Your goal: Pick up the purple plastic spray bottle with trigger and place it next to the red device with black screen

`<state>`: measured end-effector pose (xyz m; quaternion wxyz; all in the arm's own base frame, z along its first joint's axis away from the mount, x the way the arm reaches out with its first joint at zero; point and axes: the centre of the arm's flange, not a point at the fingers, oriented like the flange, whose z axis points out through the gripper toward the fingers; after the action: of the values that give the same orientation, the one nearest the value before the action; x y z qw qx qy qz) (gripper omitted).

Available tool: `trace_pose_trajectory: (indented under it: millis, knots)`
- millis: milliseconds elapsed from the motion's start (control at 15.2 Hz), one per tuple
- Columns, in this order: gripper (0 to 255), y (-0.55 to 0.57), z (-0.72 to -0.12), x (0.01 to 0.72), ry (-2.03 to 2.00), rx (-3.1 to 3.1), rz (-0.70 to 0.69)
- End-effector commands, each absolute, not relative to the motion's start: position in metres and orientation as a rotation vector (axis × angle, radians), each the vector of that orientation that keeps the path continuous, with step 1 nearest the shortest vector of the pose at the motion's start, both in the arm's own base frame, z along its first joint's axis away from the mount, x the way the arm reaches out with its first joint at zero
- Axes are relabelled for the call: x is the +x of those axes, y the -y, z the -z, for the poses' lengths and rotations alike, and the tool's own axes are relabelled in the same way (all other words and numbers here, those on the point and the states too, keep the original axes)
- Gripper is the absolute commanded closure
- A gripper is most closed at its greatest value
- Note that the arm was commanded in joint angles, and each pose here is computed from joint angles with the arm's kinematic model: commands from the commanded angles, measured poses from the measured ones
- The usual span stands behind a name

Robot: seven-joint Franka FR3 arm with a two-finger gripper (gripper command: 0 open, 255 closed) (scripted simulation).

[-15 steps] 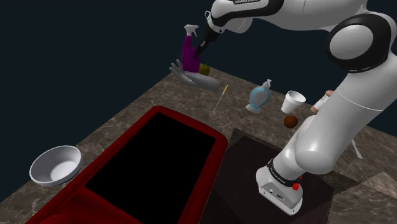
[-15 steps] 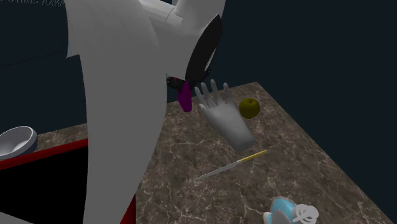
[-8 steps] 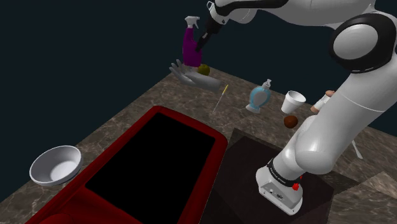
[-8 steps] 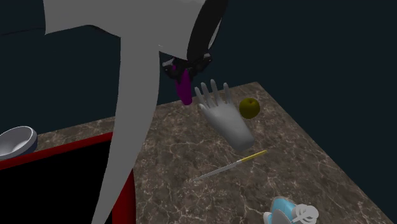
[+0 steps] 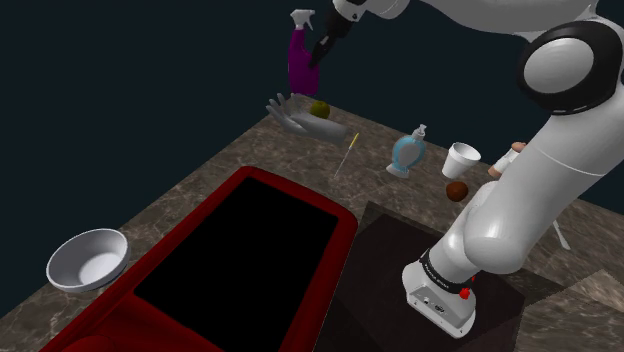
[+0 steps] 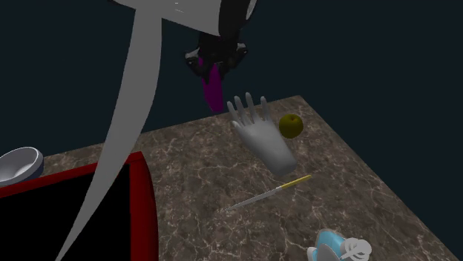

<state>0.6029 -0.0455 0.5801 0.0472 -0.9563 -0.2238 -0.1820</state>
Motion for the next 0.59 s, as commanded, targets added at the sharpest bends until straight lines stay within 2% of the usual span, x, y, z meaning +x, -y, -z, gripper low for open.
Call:
trace_pose_trajectory:
  millis: [0,264,528]
  knots:
    - [255,0.046,-0.591,0.602,0.683,-2.917,0.555]
    - [255,0.046,-0.610,0.602,0.683,-2.917,0.555]
    - [255,-0.005,-0.597,0.601,0.683,-2.917,0.555]
